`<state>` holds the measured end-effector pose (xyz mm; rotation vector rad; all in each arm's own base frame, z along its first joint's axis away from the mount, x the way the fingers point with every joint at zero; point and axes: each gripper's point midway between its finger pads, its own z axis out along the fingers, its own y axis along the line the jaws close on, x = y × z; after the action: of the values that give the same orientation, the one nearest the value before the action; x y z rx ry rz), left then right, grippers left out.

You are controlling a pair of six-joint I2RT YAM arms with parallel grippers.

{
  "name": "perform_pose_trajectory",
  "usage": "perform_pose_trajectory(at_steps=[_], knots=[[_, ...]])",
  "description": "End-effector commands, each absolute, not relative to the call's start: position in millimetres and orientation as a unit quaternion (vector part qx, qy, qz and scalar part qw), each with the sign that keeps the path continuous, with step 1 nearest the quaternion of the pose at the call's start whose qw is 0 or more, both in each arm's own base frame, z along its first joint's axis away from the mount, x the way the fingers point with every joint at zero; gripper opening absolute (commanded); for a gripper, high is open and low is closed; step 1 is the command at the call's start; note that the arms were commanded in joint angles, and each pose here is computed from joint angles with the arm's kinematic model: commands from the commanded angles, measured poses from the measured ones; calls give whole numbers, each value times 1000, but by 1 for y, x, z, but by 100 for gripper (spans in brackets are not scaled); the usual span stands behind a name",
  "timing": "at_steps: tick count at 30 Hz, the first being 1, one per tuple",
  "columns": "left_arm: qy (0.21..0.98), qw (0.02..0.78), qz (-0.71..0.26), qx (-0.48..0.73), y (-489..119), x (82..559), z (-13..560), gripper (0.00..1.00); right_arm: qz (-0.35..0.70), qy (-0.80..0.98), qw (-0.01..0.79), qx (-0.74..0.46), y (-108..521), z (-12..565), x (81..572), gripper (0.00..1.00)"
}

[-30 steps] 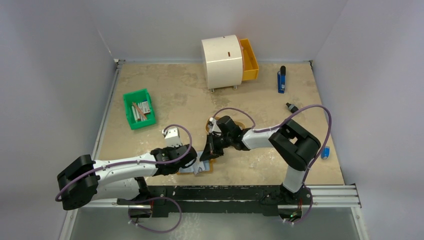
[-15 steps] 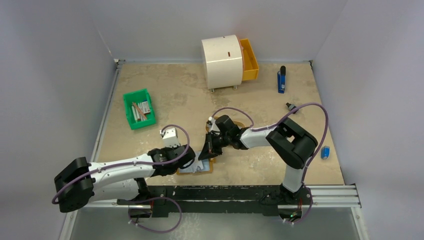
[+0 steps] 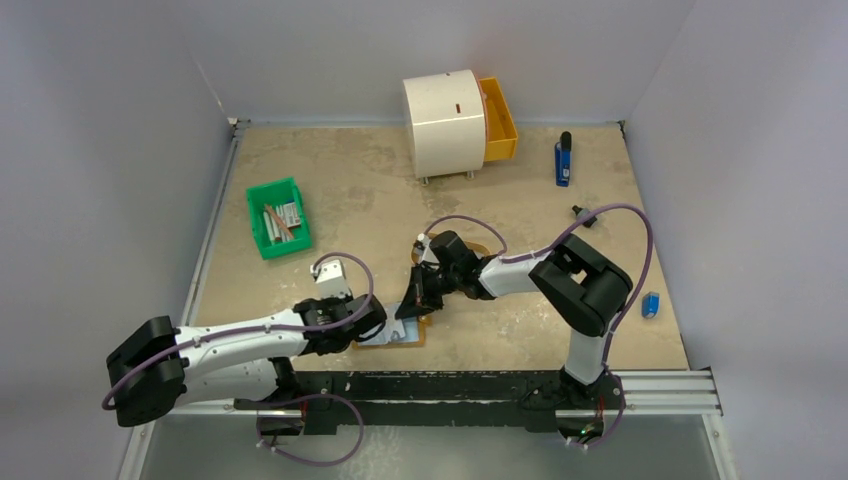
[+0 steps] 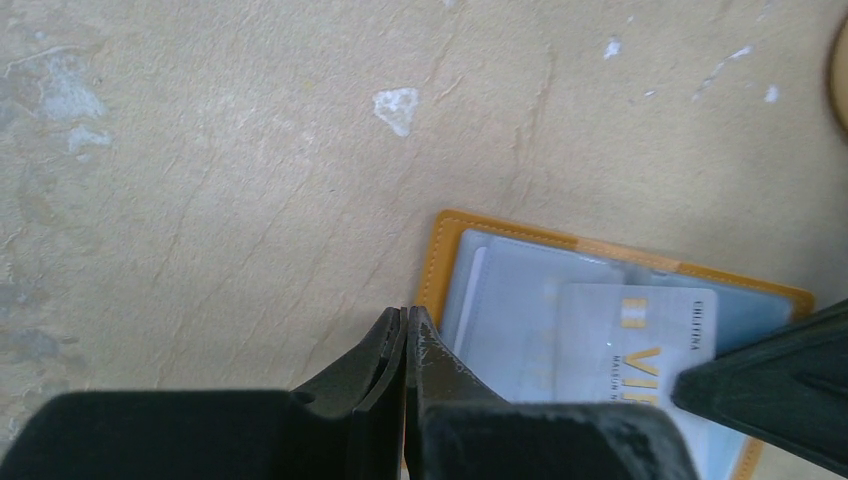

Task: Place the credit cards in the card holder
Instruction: Insert the credit card into the card holder.

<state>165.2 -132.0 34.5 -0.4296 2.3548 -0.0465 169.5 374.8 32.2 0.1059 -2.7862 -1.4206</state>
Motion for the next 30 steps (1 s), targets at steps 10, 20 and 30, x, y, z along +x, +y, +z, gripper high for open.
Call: perform_pose_trajectory(at_steps=[10,20,30], knots=[[922,343,-26,-177,-131,156,9,0,-452,-892,-27,-3,380,30,186,0],[923,338,-43,-179,-137,155,6,0,-447,-894,-12,14,389,25,176,0],[922,336,-56,-181,-141,155,6,0,-436,-900,-2,16,393,21,171,0]])
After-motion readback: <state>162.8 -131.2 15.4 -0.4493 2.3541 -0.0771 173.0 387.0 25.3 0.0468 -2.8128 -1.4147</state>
